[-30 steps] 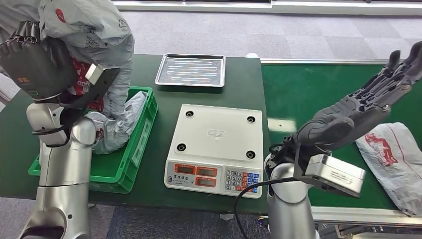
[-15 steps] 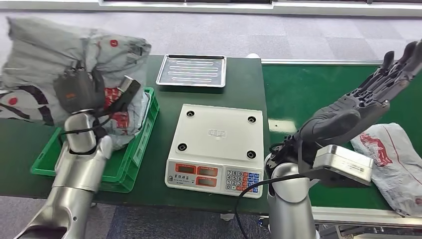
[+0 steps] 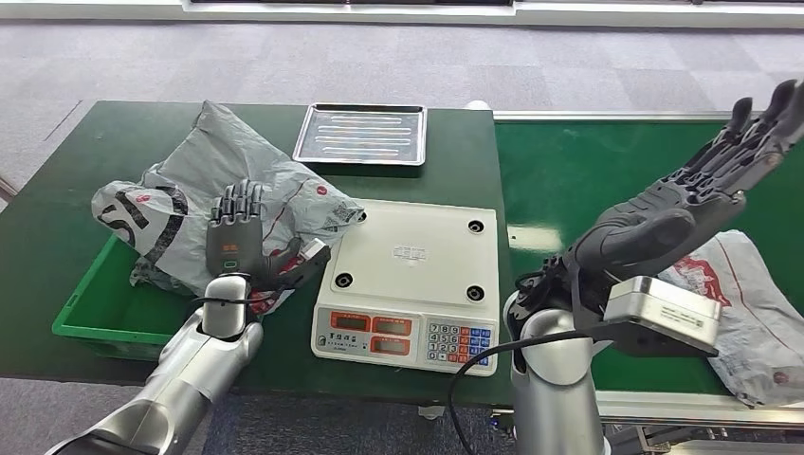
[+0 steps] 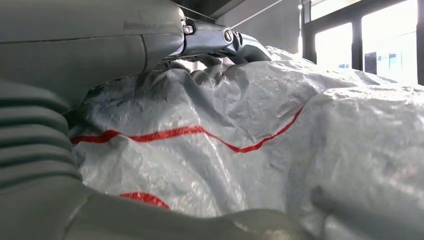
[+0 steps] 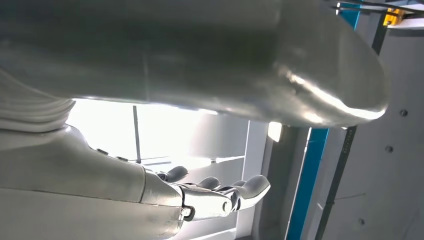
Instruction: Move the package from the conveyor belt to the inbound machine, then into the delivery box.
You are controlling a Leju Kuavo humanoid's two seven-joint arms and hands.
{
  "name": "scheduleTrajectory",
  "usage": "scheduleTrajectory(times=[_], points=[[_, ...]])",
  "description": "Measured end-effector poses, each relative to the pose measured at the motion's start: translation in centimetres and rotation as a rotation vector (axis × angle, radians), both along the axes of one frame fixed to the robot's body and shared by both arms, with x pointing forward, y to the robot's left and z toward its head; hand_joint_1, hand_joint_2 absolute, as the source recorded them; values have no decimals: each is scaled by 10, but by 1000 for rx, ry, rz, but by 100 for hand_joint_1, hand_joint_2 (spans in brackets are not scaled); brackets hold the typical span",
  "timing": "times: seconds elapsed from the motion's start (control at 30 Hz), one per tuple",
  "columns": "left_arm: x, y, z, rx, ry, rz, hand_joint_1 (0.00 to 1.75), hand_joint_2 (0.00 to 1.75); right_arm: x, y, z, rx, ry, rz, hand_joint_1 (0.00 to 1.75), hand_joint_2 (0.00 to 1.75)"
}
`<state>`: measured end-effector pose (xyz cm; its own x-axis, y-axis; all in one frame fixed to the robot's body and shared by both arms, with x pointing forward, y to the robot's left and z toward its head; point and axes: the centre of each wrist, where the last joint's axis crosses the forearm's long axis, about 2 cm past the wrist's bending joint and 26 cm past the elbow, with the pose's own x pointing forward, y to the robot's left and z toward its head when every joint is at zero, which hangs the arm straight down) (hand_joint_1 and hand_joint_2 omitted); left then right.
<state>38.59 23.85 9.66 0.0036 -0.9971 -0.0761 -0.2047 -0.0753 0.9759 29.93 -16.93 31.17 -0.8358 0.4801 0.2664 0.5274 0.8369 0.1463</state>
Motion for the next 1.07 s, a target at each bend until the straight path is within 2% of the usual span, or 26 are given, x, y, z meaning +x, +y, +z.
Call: scheduleTrajectory(times=[0.13,0.23,0.27,0.37,0.43,0.53,0.67,0.9,0.97,1.07], points=[[0,0,0,-2,-19,-7,0,0,0,0,0,-5,-3,-3,0,0],[-2,-4,5,-35,-99,-75,0,0,-1,0,-2,-15,-8,-9,0,0],[-3,-7,12,-65,-143,-125,0,0,-1,-1,-3,-19,-9,-14,0,0],[-1,-14,49,-190,-325,-266,0,0,-2,-4,-7,-26,-11,-28,0,0],[0,-12,69,-241,-417,-269,0,0,-2,-5,-8,-27,-12,-32,0,0],[-1,-7,85,-279,-496,-234,0,0,-2,-6,-8,-26,-12,-37,0,0],[-4,-3,96,-302,-552,-209,0,0,-3,-7,-8,-24,-14,-38,0,0],[-6,-1,104,-319,-592,-198,0,0,-3,-8,-8,-23,-13,-41,0,0],[-8,-1,108,-370,-623,-238,0,0,-2,-8,-8,-26,-18,-43,0,0],[-12,4,120,-576,-784,-346,0,0,-2,-8,-9,-33,-35,-44,0,0]])
